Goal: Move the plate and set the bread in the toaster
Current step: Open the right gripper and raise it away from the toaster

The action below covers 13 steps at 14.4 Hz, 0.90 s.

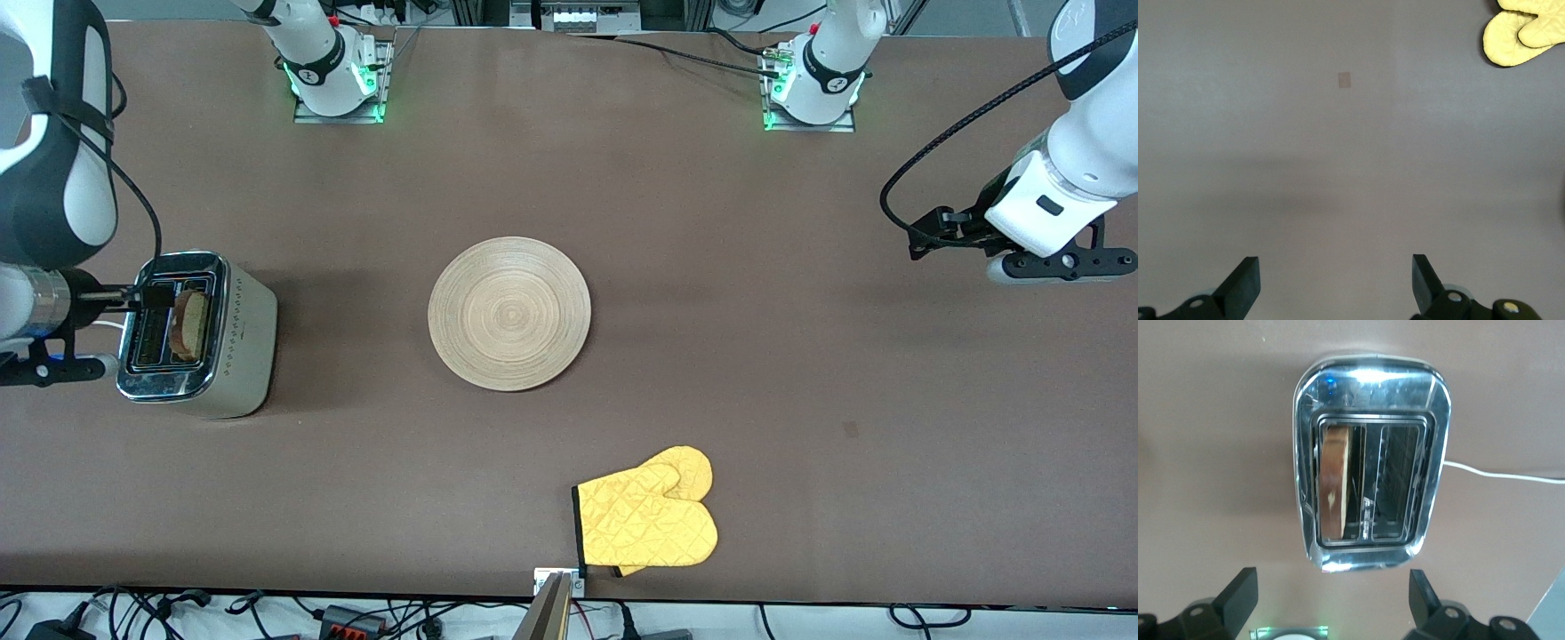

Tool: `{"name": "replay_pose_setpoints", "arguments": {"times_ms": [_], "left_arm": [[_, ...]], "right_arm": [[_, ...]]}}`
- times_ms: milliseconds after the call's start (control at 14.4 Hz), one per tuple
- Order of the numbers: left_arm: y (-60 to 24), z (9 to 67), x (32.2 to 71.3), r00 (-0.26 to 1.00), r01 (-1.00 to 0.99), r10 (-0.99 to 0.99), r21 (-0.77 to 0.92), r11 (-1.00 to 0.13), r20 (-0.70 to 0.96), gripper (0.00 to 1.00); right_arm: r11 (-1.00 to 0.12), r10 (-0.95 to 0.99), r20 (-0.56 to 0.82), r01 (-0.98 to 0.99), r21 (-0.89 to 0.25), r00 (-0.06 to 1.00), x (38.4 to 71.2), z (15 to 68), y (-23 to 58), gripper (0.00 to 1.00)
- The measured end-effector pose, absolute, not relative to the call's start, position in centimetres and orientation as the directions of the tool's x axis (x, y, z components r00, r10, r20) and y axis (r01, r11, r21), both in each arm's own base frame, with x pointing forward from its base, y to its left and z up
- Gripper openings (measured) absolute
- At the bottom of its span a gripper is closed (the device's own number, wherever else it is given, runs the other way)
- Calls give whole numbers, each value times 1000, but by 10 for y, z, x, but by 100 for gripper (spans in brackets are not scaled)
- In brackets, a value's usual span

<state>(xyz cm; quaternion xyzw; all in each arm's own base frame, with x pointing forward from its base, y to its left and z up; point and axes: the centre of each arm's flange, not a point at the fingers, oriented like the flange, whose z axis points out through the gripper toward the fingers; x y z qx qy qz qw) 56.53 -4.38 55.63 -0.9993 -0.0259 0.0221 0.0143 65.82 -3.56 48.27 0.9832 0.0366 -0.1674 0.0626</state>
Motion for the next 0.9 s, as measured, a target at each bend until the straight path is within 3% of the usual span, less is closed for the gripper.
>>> {"name": "replay_pose_setpoints", "arguments": {"times_ms": [903], "left_arm": [[-43, 556, 565, 998, 53, 54, -30, -998, -43, 100]], "right_arm": [[-1000, -27, -151, -24, 18, 988, 660, 546, -28, 100]]}}
